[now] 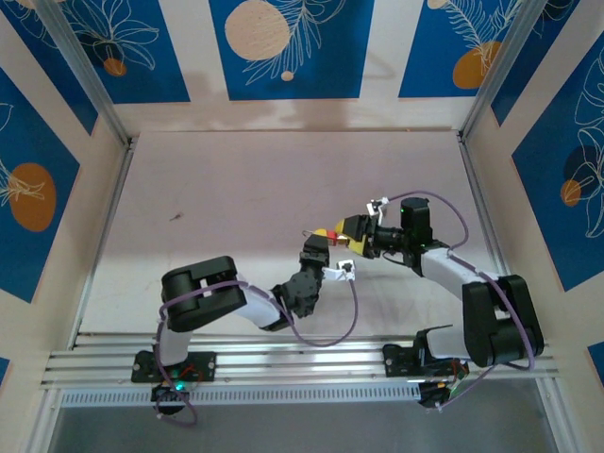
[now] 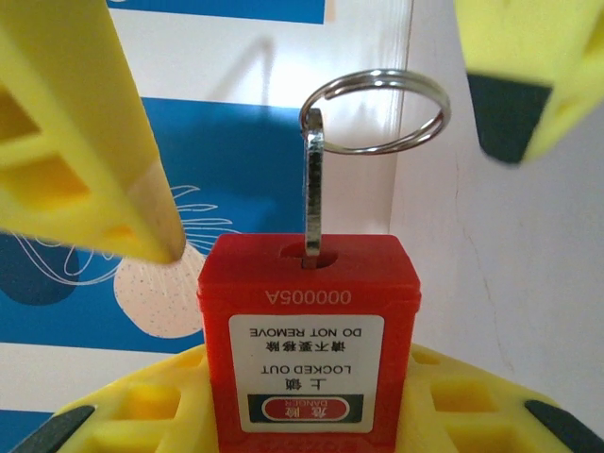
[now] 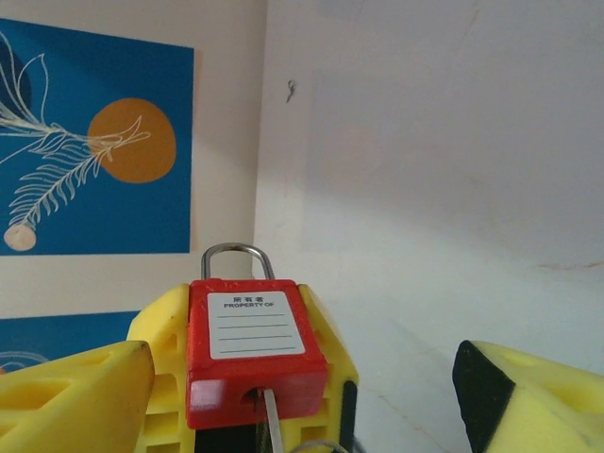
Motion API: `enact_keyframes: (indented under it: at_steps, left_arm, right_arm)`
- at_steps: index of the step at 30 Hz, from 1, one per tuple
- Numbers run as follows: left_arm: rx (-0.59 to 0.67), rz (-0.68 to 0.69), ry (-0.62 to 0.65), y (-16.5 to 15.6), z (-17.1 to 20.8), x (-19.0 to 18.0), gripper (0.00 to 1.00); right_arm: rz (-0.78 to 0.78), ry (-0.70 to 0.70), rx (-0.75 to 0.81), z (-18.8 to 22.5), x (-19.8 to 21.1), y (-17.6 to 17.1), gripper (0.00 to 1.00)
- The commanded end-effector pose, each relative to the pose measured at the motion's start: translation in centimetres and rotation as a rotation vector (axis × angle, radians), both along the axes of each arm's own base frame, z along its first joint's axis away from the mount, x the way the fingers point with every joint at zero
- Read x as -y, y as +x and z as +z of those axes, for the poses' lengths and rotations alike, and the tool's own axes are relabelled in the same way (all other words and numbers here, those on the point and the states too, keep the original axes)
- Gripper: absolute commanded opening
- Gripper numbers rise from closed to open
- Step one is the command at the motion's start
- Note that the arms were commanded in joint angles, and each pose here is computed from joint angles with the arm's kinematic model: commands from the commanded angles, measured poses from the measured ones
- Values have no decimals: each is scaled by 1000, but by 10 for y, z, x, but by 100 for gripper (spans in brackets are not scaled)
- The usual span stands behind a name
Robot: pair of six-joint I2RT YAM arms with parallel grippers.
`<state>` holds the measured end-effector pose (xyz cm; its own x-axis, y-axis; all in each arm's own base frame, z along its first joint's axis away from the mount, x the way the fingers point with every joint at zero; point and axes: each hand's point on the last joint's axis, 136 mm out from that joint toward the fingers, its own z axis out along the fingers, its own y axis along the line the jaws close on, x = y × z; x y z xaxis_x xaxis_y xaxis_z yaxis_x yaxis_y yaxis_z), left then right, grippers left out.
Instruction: Unlock with the key
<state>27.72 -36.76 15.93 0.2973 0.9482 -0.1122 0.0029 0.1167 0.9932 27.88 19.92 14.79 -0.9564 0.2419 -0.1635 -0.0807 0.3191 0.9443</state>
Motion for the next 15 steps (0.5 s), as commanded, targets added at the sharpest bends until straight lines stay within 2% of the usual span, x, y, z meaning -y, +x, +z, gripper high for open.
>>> enact_keyframes:
  at_steps: [1, 7, 15]
  left_arm:
    - [29, -10, -54, 3, 12, 8, 0]
    - [22, 1, -58, 6, 9, 6, 0]
    - [22, 14, -55, 9, 8, 5, 0]
  right_arm:
    - [52, 69, -24, 4, -10, -8, 82]
    - [65, 71, -40, -2, -17, -11, 70]
    - [72, 69, -40, -3, -16, -13, 44]
